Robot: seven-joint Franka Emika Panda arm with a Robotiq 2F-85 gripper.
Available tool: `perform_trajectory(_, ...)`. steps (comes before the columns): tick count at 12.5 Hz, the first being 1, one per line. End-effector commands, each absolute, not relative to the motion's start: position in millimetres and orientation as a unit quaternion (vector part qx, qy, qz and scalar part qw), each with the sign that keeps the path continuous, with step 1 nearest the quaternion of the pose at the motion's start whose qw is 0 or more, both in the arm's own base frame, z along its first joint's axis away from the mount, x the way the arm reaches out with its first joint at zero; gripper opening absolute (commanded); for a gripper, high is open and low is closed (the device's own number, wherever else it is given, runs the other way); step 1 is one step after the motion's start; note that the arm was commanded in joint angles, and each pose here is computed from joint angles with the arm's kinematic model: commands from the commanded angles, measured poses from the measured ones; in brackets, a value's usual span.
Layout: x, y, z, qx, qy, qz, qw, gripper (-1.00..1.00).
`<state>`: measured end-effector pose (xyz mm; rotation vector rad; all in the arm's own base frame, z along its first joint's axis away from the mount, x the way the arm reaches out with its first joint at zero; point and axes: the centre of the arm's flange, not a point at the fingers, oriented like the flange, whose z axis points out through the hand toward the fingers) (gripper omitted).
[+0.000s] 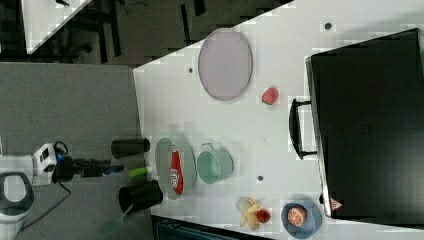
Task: Pick ketchup from strainer and place it on the table
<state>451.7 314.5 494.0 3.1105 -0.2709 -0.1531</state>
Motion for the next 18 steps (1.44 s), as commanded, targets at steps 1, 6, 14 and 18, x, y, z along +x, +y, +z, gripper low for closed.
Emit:
perform_trajectory(1,433.4,345.1,456.0,0.996,-0.070,-0.064,0.004,1.00)
perform_trajectory(6,404.5,374.0,361.7,0.997,-0.043,-0.037,-0.053,1.00)
perform_trajectory(14,392.7,364.8,238.3,0.988,-0.055,-0.044,-0.140,1.00)
perform_trajectory(18,390.0,365.5,197.8,0.982,-0.073,-0.073,-0.160,1.00)
